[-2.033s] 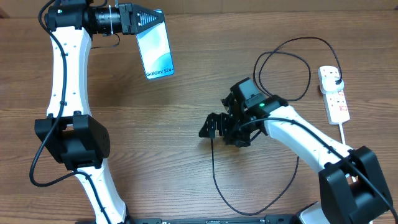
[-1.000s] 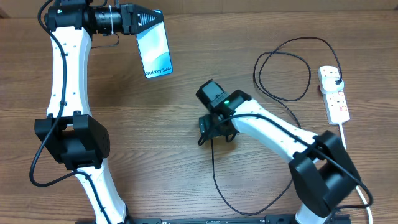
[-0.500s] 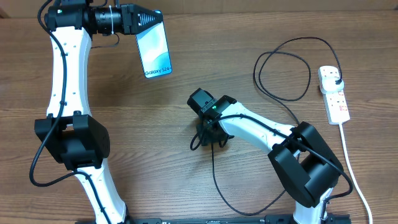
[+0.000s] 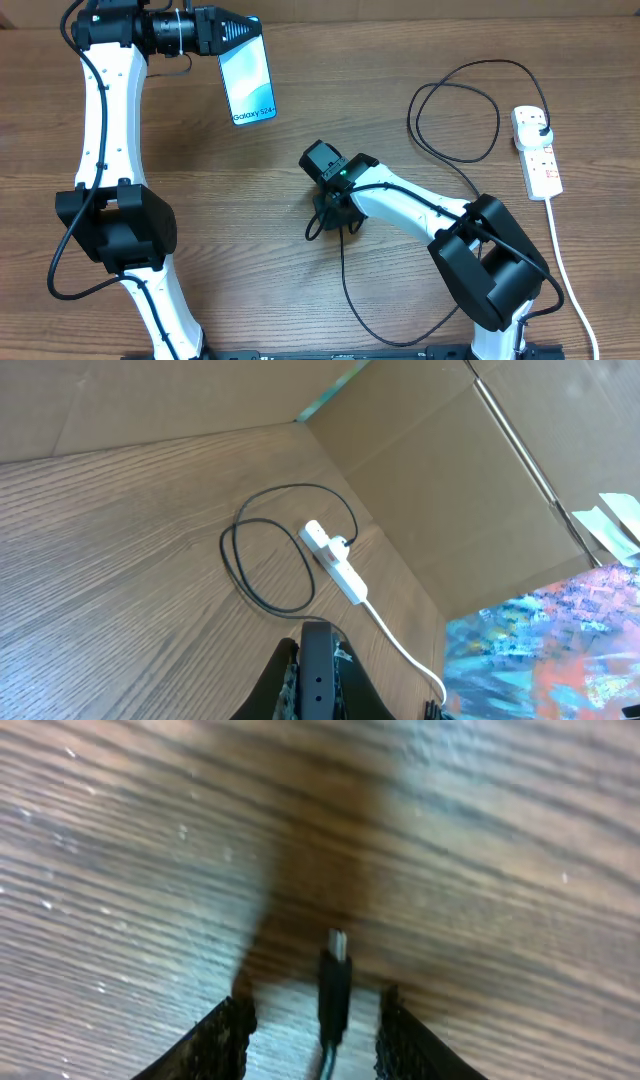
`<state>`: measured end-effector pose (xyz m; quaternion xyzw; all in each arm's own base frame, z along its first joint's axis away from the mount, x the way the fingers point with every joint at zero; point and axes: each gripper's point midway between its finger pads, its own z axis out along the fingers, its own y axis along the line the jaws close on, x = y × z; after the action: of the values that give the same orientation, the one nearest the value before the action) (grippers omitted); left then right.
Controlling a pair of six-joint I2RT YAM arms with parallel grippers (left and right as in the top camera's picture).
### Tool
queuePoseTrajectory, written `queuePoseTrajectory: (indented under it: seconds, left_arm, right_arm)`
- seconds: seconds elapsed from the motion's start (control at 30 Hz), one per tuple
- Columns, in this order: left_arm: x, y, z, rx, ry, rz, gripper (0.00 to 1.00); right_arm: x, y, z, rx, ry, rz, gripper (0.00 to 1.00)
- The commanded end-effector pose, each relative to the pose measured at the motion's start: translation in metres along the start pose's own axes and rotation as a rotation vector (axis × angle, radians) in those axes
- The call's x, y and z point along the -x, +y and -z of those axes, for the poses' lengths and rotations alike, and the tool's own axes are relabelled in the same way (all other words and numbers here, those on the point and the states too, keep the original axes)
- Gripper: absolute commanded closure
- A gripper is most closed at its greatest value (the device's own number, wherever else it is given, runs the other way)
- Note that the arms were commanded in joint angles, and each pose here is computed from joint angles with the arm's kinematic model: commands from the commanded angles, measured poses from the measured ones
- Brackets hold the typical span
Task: Plug charger to phone and switch on socket
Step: 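Close the right gripper on the USB-C plug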
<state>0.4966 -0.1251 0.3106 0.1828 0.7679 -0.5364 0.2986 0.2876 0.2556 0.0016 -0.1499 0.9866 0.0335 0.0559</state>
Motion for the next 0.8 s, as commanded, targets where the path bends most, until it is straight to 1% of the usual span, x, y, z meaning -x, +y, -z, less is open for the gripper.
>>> queuePoseTrajectory:
  seconds: [0.0, 0.03, 0.07, 0.53, 0.77]
  left_arm:
    - [0.002, -0.005, 0.0, -0.028, -0.005, -0.023, 0.96]
    - [0.002, -0.005, 0.0, -0.029, -0.005, -0.023, 0.96]
    - [0.002, -0.005, 0.0, -0.028, -0.005, -0.023, 0.96]
    - [0.002, -0.005, 0.0, -0.028, -0.005, -0.021, 0.96]
    - [0.002, -0.005, 0.0, -0.027, -0.005, -0.022, 0.96]
  right_arm:
    - [0.002, 0.005, -0.006, 0.016, 0.011, 0.018, 0.61]
    - [0.002, 0.004, -0.006, 0.015, 0.012, 0.018, 0.65]
    - [0.002, 0.004, -0.006, 0.015, 0.012, 0.018, 0.66]
    - [-0.014, 0.0, -0.01, 0.001, 0.084, 0.015, 0.65]
    - [-0.008, 0.003, -0.01, 0.011, 0.06, 0.014, 0.72]
